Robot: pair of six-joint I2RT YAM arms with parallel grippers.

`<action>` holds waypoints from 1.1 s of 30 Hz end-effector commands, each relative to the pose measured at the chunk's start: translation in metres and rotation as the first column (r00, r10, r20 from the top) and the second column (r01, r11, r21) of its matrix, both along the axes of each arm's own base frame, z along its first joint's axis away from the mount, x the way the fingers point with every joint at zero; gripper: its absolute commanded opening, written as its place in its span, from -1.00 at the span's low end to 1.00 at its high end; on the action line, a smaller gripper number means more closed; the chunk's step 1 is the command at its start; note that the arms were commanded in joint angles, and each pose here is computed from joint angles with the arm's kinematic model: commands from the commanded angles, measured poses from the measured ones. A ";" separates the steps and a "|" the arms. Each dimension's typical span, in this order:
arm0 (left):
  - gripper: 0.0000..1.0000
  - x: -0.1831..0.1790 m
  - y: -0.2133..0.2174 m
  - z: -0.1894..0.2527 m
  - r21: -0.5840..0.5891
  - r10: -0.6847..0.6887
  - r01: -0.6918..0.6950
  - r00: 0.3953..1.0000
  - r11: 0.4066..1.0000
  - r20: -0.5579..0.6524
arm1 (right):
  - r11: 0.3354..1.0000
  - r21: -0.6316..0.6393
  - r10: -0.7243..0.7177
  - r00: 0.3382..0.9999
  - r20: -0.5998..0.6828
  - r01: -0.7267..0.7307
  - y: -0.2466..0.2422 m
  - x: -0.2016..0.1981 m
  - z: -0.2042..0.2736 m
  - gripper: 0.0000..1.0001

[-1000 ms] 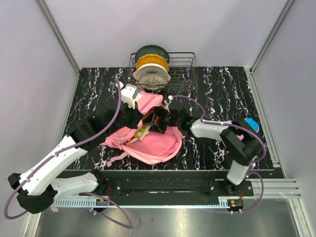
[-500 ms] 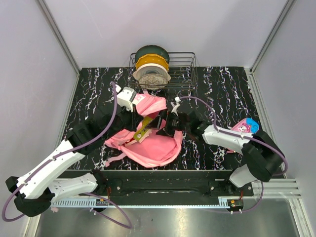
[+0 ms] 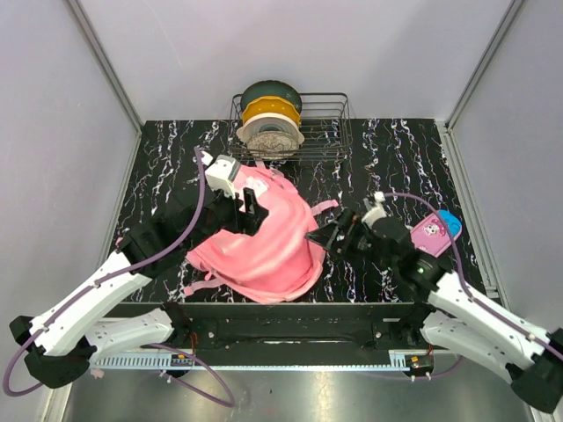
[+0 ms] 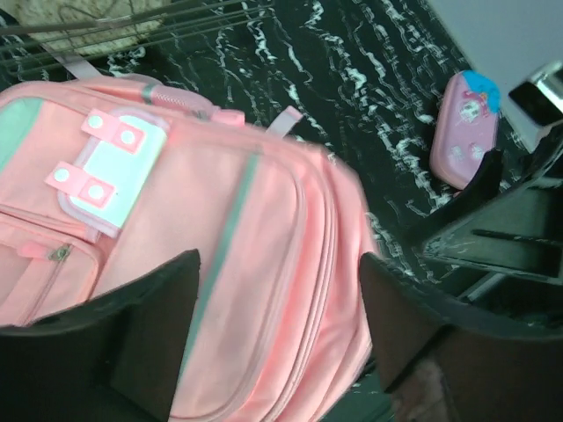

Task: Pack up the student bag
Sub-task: Place the book in the student bag, then zip the student bag at the center of the board.

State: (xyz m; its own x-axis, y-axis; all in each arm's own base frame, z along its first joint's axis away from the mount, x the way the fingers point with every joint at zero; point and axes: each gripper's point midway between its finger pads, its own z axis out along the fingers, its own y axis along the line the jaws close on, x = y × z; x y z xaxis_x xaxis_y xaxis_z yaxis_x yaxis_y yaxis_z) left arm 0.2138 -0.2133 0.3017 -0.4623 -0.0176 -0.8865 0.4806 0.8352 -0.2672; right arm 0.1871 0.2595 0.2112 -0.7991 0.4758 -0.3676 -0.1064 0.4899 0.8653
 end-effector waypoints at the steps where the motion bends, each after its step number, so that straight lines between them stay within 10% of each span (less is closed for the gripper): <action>1: 0.67 0.000 -0.013 0.017 -0.100 -0.031 0.034 0.999 0.994 0.033 | 0.969 -0.077 -0.237 0.970 -0.053 0.233 -0.048 0.005 -0.032 1.00; 13: 0.84 -0.024 0.048 -0.073 -0.008 0.263 -0.273 0.935 0.962 -0.238 | 0.941 -0.314 -0.212 0.944 -0.254 0.127 -0.058 -0.022 -0.090 0.99; 33: 0.78 -0.077 0.065 -0.160 0.005 0.312 -0.353 0.819 0.936 -0.483 | 0.973 -0.195 0.054 0.943 -0.327 -0.124 0.018 -0.008 -0.126 0.82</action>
State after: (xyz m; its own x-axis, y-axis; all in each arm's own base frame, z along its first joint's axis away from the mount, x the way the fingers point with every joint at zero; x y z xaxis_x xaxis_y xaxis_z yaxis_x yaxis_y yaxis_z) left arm 0.1361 -0.1507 0.1372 -0.7849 -0.2801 -0.5527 0.0005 0.8917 -0.4526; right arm 0.1639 0.2544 0.0628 -0.9164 0.3801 -0.1251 0.2047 0.7139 0.6696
